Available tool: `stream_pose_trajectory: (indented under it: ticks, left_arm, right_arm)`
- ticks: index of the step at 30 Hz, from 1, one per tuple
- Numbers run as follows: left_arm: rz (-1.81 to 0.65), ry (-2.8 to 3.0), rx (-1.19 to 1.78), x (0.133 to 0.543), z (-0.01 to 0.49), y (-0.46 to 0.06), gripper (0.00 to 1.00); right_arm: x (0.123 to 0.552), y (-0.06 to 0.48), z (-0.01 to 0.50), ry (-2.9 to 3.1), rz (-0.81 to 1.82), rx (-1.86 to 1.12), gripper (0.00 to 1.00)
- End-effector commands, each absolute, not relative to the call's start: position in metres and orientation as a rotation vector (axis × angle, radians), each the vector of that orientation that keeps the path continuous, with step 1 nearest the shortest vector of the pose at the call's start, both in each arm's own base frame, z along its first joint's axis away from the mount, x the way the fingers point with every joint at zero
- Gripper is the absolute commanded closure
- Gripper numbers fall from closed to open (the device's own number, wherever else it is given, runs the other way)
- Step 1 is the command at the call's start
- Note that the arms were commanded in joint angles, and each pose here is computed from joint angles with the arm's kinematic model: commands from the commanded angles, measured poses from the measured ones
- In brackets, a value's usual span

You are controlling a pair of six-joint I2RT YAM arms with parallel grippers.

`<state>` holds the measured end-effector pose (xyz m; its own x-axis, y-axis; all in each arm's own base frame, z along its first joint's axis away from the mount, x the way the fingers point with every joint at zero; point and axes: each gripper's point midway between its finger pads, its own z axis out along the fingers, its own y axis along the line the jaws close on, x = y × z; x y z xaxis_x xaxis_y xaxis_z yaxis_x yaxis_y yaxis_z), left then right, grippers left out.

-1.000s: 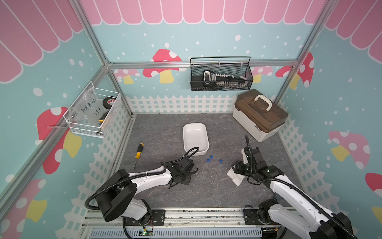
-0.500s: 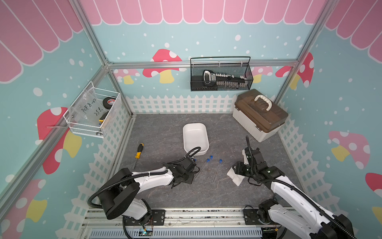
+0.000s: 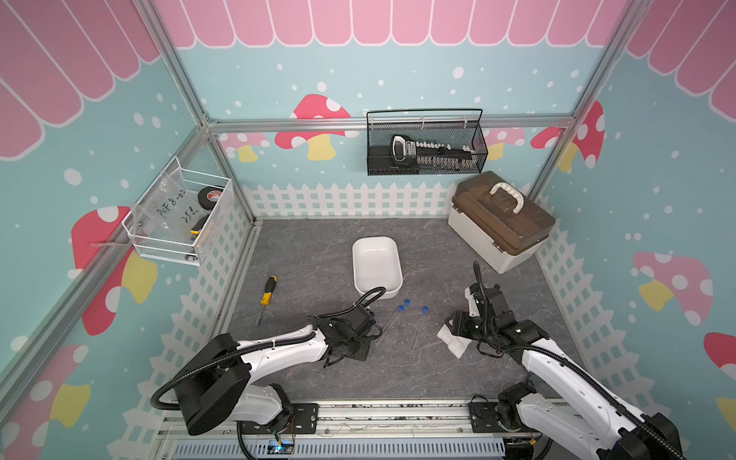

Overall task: Wipe the exteriors of test tubes
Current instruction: Pick up the test tube at the center of the board.

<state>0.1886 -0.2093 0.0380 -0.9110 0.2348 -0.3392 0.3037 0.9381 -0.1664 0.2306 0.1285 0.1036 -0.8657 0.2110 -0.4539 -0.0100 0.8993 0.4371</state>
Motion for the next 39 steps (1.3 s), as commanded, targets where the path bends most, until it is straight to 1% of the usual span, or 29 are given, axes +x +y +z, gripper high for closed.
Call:
stream_pose_trajectory:
  ticks: [1,4,7,10,15,21,26,35,39]
  left_arm:
    - [-0.397,2.712,0.379,0.194,0.07,-0.22,0.89]
    - [-0.454,2.634,0.39,0.199,0.094,-0.226,0.89]
    - [-0.505,2.575,0.392,0.204,0.112,-0.233,0.89]
    - [-0.555,2.53,0.396,0.209,0.126,-0.243,0.89]
    - [-0.608,2.486,0.423,0.215,0.141,-0.262,0.89]
    - [-0.656,2.441,0.455,0.218,0.155,-0.286,0.89]
    - [-0.691,2.406,0.455,0.22,0.165,-0.296,0.89]
    - [-0.731,2.377,0.464,0.222,0.176,-0.306,0.89]
    - [-0.756,2.373,0.48,0.218,0.176,-0.313,0.89]
  right_arm:
    - [0.239,0.157,0.136,2.442,0.817,0.118,0.47]
    - [0.248,0.173,0.157,2.346,0.962,0.141,0.47]
    - [0.257,0.185,0.176,2.266,1.043,0.144,0.47]
    - [0.264,0.199,0.194,2.203,1.105,0.119,0.47]
    - [0.274,0.226,0.207,2.162,1.166,0.08,0.46]
    - [0.281,0.264,0.213,2.14,1.237,0.02,0.46]
    - [0.283,0.282,0.212,2.143,1.251,-0.002,0.46]
    - [0.281,0.29,0.202,2.173,1.234,0.0,0.46]
    - [0.282,0.29,0.198,2.178,1.221,0.007,0.5]
